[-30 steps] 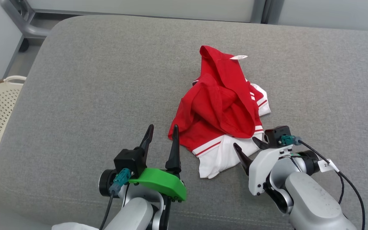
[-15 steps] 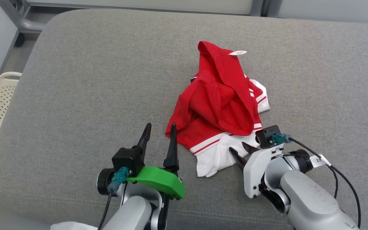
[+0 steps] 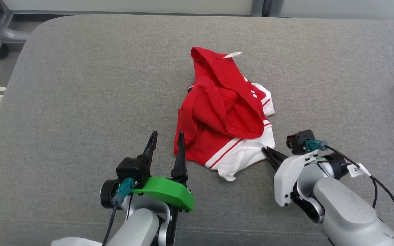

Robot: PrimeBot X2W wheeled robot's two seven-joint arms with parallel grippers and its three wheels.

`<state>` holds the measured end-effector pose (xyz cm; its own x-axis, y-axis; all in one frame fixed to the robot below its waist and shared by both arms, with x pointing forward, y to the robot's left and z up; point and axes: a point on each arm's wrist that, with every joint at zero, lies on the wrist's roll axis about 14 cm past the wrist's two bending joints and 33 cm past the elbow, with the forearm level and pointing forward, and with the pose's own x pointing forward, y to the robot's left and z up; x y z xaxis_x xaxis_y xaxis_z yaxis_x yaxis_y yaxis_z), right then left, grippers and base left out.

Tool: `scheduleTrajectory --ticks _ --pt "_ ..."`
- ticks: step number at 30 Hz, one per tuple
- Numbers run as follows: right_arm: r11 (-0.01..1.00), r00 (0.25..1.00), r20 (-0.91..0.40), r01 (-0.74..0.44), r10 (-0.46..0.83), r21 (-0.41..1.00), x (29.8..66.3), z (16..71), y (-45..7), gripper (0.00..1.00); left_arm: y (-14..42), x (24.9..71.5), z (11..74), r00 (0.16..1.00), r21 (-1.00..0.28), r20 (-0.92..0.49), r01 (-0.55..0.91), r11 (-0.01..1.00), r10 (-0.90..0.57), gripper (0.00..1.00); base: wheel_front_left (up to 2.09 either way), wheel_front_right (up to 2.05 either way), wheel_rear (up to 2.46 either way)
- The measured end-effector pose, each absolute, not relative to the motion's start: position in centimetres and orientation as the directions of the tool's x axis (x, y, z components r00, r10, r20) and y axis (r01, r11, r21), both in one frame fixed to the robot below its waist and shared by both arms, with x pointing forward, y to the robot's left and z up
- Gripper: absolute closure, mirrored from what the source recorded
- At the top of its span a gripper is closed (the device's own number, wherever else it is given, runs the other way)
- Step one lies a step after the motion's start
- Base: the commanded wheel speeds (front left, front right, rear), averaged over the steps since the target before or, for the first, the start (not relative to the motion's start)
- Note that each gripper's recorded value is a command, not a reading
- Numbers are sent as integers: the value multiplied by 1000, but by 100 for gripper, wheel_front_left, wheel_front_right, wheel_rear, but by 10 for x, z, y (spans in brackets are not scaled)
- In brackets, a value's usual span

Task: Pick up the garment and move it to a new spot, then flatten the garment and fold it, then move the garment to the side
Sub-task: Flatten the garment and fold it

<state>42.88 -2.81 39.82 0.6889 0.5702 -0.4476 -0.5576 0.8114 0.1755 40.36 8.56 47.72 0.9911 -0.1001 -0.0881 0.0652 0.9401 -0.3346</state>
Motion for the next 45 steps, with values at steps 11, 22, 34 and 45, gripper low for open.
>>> scheduleTrajectory --ticks 11,22,34,45 --pt "933 871 -336 -343 359 108 462 418 -121 100 65 405 474 982 -335 -92 124 934 -163 0 0 0 0" --pt "984 935 -331 -74 125 161 438 394 -186 60 20 410 484 951 -334 -51 272 902 -305 0 0 0 0" --pt "980 959 -281 72 -18 183 409 403 -223 0 -55 391 516 844 -385 -29 485 785 -535 0 0 0 0" --pt "978 982 -175 100 -68 184 390 433 -231 0 -76 393 510 788 -186 -149 571 799 -598 0 0 0 0"
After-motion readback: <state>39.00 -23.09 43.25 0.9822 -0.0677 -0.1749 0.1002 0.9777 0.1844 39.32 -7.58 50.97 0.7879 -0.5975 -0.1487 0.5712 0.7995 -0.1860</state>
